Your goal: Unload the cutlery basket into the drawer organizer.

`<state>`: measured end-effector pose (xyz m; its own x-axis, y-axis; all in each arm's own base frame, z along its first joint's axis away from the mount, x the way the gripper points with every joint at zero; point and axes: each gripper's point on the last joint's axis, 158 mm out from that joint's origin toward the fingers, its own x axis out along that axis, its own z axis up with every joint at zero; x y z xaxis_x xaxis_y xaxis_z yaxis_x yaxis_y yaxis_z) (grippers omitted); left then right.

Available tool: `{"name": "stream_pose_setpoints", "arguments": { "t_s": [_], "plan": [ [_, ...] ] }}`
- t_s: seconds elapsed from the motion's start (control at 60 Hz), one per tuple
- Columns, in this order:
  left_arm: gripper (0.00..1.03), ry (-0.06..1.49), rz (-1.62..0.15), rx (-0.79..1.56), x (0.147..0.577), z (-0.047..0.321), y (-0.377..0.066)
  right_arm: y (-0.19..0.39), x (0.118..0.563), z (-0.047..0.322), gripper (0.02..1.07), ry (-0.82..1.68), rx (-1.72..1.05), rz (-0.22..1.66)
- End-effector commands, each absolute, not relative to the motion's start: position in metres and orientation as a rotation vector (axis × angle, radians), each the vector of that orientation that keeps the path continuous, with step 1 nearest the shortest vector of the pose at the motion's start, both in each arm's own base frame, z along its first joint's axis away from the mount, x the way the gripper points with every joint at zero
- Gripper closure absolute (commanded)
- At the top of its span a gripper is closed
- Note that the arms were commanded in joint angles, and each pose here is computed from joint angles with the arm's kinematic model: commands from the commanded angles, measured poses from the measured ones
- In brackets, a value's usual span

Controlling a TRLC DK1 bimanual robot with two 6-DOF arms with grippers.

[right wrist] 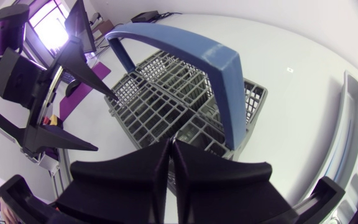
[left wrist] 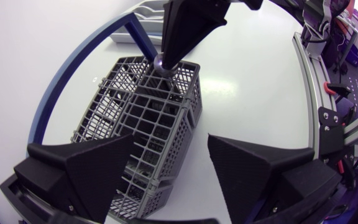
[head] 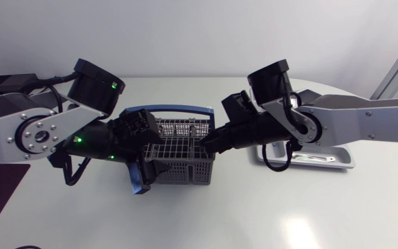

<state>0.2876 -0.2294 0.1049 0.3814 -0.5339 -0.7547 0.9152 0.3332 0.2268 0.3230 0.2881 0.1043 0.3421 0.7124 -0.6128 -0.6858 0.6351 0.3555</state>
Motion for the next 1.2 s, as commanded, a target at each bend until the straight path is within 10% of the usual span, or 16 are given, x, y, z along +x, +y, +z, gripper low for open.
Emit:
{"name": "stream_pose_setpoints", "arguments": {
  "t_s": [0.0, 1.183],
  "plan": [
    [0.14, 0.642, -1.032, 0.703, 0.284, 0.099, -0.224, 0.291, 0.319, 0.113, 1.02, 0.791, 0.057, 0.939],
    [0.14, 0.629, -1.03, 0.691, 0.285, 0.104, -0.219, 0.271, 0.286, 0.208, 1.02, 0.631, 0.146, 1.097]
  ]
}}
